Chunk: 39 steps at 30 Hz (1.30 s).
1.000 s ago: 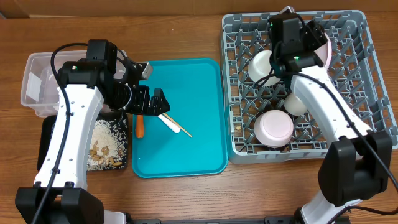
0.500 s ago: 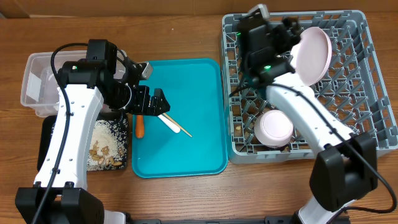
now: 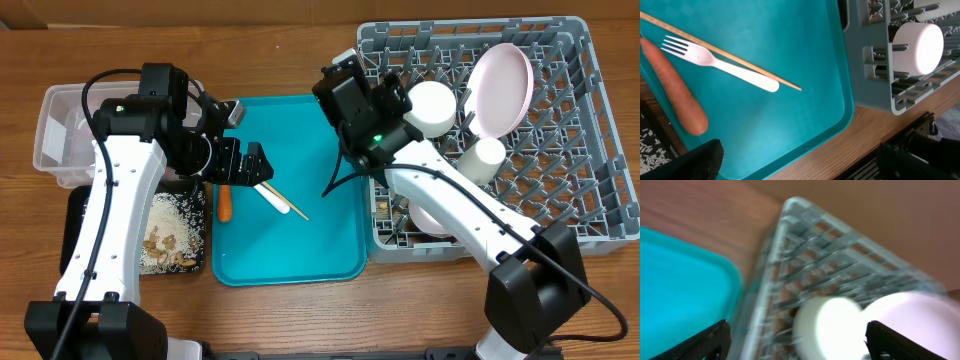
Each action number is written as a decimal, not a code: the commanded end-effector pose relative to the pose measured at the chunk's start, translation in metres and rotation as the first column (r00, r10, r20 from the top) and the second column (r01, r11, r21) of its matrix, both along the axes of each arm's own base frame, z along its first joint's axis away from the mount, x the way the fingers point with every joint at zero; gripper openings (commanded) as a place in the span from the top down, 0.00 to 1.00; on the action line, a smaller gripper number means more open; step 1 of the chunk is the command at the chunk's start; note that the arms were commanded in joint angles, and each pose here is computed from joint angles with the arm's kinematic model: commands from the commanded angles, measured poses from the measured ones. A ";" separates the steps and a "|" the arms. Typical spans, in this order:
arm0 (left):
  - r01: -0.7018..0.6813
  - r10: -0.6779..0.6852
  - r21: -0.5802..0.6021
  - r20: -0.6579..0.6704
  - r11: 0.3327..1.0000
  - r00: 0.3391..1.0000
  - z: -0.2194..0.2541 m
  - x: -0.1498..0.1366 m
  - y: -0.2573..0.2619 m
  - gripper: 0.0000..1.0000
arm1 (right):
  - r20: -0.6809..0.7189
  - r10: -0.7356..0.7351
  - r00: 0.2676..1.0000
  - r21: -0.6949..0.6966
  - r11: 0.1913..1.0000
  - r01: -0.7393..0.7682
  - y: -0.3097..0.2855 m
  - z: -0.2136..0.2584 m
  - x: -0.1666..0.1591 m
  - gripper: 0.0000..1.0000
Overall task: Sort waste into correct bins and load items into the dishwasher
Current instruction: 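Move the right gripper over the teal tray to the white fork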
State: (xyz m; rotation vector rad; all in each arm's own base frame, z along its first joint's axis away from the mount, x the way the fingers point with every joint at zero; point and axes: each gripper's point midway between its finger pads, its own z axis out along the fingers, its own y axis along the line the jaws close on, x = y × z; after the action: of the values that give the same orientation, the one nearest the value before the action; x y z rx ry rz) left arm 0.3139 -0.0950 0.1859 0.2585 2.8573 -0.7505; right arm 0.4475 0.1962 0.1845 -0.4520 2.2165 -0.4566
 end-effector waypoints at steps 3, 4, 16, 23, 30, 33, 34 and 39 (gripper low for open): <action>-0.007 0.007 0.003 0.006 1.000 1.000 0.002 0.004 0.000 0.00 | -0.193 0.197 0.961 0.406 0.908 -0.104 0.061 -0.024 -0.029 0.11; -0.007 0.007 0.003 0.007 1.000 1.000 0.002 0.004 0.000 0.00 | -0.219 0.247 0.944 0.446 0.886 -0.128 0.071 -0.027 -0.036 0.11; -0.006 0.006 -0.007 0.010 1.000 1.000 0.003 0.005 -0.001 0.00 | -0.397 0.340 0.853 0.530 0.843 -0.089 0.083 -0.047 -0.079 0.03; -0.020 0.020 0.002 0.043 1.000 0.999 0.009 0.012 0.004 0.00 | -0.483 0.400 0.779 0.572 0.817 -0.065 0.089 -0.055 -0.104 0.00; -0.235 0.228 0.120 0.066 0.965 0.971 0.045 0.019 0.074 0.00 | -0.511 0.454 0.730 0.609 0.791 -0.065 0.103 -0.065 -0.115 0.00; -0.340 0.328 0.135 0.100 0.931 0.939 0.069 0.017 0.110 0.00 | -0.501 0.489 0.714 0.632 0.770 -0.084 0.116 -0.068 -0.117 0.00; -0.370 0.358 0.139 0.109 0.918 0.927 0.075 0.016 0.121 0.00 | -0.491 0.508 0.707 0.645 0.758 -0.097 0.123 -0.068 -0.119 0.00; -0.493 0.482 0.140 0.105 0.859 0.870 0.083 0.004 0.164 0.00 | -0.427 0.587 0.688 0.689 0.704 -0.174 0.156 -0.066 -0.125 0.04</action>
State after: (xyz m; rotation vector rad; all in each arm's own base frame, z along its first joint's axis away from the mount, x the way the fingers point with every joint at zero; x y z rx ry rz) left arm 0.3243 0.0461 0.2636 -0.2949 2.7537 -0.4406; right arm 0.3355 0.3290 0.1186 -0.7296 2.6296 0.6871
